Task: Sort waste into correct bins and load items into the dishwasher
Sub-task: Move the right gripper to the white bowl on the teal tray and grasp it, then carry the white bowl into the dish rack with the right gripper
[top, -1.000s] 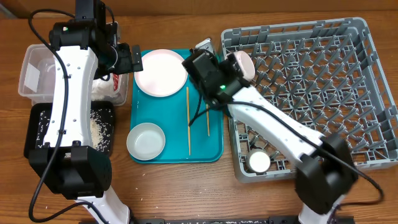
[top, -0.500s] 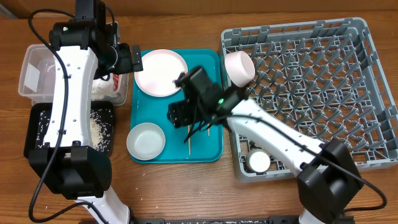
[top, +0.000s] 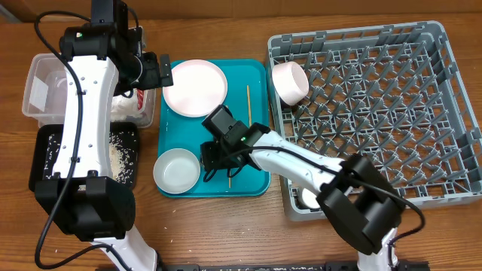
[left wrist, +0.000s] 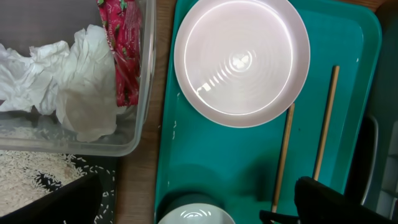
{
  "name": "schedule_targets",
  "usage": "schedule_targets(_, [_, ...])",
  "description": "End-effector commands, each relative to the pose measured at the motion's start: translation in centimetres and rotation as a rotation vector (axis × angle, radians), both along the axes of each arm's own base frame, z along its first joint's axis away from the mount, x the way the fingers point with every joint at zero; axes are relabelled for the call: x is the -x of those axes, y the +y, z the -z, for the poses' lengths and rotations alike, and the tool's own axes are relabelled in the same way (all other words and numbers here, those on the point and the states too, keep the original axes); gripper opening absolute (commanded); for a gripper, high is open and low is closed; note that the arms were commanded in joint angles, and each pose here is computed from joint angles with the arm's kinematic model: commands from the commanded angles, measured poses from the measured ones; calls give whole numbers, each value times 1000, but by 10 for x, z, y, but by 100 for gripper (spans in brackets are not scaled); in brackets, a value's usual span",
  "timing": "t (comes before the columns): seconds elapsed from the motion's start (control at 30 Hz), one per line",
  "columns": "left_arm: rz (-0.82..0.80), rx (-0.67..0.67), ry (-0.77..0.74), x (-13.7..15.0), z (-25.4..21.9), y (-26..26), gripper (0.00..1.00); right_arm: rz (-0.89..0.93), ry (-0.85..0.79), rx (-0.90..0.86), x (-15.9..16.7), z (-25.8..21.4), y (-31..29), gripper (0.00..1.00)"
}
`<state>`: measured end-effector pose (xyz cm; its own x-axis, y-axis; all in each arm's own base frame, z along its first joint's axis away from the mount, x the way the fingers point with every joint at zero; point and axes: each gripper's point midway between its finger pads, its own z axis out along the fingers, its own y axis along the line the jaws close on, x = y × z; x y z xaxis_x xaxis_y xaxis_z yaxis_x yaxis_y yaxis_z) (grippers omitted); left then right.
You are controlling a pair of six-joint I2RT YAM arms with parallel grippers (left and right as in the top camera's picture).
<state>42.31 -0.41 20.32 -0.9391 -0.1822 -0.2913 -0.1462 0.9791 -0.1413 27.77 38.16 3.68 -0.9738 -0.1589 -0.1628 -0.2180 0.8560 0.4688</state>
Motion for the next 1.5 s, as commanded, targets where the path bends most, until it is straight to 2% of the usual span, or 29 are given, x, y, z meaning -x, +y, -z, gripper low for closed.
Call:
schedule_targets(0.0, [0, -8, -25, -4, -7, 2, 100, 0, 20, -18, 2, 2, 8, 44])
schedule_targets(0.2, [0, -8, -25, -4, -7, 2, 100, -34, 6, -21, 3, -6, 13, 47])
schedule_targets(0.43, [0, -8, -25, -4, -7, 2, 100, -31, -36, -56, -18, -29, 17, 51])
schedule_targets(0.5, [0, -8, -25, -4, -7, 2, 100, -89, -46, -88, -15, -33, 23, 51])
schedule_targets(0.8, [0, -8, -25, -4, -7, 2, 100, -130, -90, -28, -1, -26, 28, 51])
schedule_targets(0.97, [0, -8, -25, -4, -7, 2, 100, -125, -35, 23, 4, -2, 21, 49])
schedule_targets(1.03, [0, -8, -25, -4, -7, 2, 100, -120, -14, 40, 7, 7, 19, 43])
schedule_targets(1.1, [0, -8, -25, -4, -7, 2, 100, -118, -13, 38, 5, 6, 19, 30])
schedule_targets(1.23, [0, -8, -25, -4, -7, 2, 100, -108, -14, 31, 4, 4, 21, 21])
schedule_targets(1.33, [0, -8, -25, -4, -7, 2, 100, -108, -9, 36, 5, 4, 19, 4])
schedule_targets(1.47, [0, -8, -25, -4, -7, 2, 100, -87, -16, 46, -5, -13, 15, 4])
